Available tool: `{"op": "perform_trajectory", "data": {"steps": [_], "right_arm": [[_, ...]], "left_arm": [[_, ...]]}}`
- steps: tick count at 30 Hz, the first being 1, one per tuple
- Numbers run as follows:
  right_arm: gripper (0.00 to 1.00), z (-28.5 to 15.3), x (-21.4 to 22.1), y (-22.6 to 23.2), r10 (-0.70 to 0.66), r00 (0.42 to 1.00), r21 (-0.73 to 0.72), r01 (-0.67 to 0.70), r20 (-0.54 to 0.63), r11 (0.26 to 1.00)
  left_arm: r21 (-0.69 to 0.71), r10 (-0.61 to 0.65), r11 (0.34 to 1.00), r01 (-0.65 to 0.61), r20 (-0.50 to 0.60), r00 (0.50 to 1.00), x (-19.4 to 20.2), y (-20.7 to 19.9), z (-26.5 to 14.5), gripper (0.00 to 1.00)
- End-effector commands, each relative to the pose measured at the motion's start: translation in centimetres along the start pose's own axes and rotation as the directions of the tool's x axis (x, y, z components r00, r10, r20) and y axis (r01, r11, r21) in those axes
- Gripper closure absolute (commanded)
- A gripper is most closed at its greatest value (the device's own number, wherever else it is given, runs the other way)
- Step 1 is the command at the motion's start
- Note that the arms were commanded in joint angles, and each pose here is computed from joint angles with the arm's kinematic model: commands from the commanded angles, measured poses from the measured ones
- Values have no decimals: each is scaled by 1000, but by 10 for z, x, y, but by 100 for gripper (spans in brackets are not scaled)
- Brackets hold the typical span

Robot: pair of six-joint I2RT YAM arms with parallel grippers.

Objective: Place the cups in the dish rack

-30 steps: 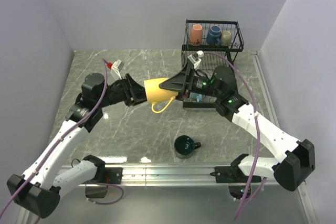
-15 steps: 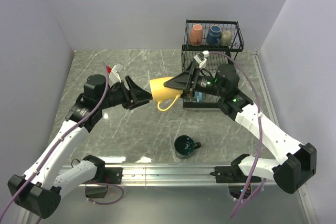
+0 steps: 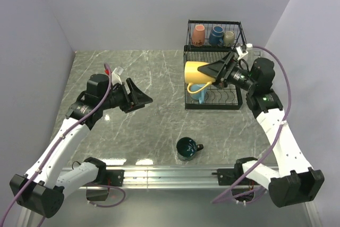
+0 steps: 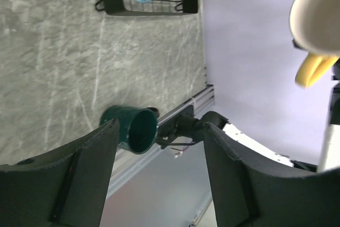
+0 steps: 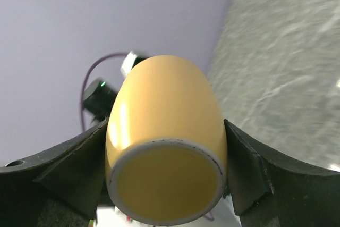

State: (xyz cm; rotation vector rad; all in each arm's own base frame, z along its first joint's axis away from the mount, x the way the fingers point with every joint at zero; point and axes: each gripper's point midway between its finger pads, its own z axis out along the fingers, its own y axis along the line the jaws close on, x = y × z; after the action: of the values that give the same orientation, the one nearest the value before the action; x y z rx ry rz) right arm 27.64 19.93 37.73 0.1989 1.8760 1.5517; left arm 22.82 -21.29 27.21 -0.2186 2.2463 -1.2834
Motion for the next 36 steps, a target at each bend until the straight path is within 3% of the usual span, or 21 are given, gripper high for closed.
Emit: {"op": "perform_trajectory", "data": {"steps": [1, 5, 9, 13, 17, 24, 28, 36], "right_arm": [[100, -9, -21, 0, -96, 995, 43, 95, 35, 995], [100, -17, -51, -34, -111, 990, 248, 85, 92, 965], [100, -29, -82, -75, -148, 979, 467, 65, 143, 882], [100, -44, -115, -121, -233, 960, 694, 60, 158, 717], [100, -59, -142, -145, -295, 940, 817, 32, 171, 576], [100, -59, -175, -188, -383, 912, 928, 11, 143, 373], [100, -32, -185, -219, -395, 916, 958, 42, 76, 283], [100, 14, -182, -285, -372, 928, 972, 64, 25, 225]], "left_arm": [[-27, 56, 998, -55, 17, 998, -5, 0, -6, 31], [-65, 71, 995, -70, 13, 997, -4, 6, -9, 31], [-92, 96, 991, -95, 9, 995, -1, 11, -14, 31], [-125, 96, 988, -95, 0, 995, 5, 21, -17, 31], [-131, 85, 988, -85, -4, 996, 12, 26, -21, 31], [-166, 59, 984, -63, -30, 998, 20, 36, -22, 33], [-182, 52, 982, -57, -34, 998, 17, 33, -23, 34], [-233, 5, 972, 0, 22, 1000, 16, 32, -40, 34]]}}
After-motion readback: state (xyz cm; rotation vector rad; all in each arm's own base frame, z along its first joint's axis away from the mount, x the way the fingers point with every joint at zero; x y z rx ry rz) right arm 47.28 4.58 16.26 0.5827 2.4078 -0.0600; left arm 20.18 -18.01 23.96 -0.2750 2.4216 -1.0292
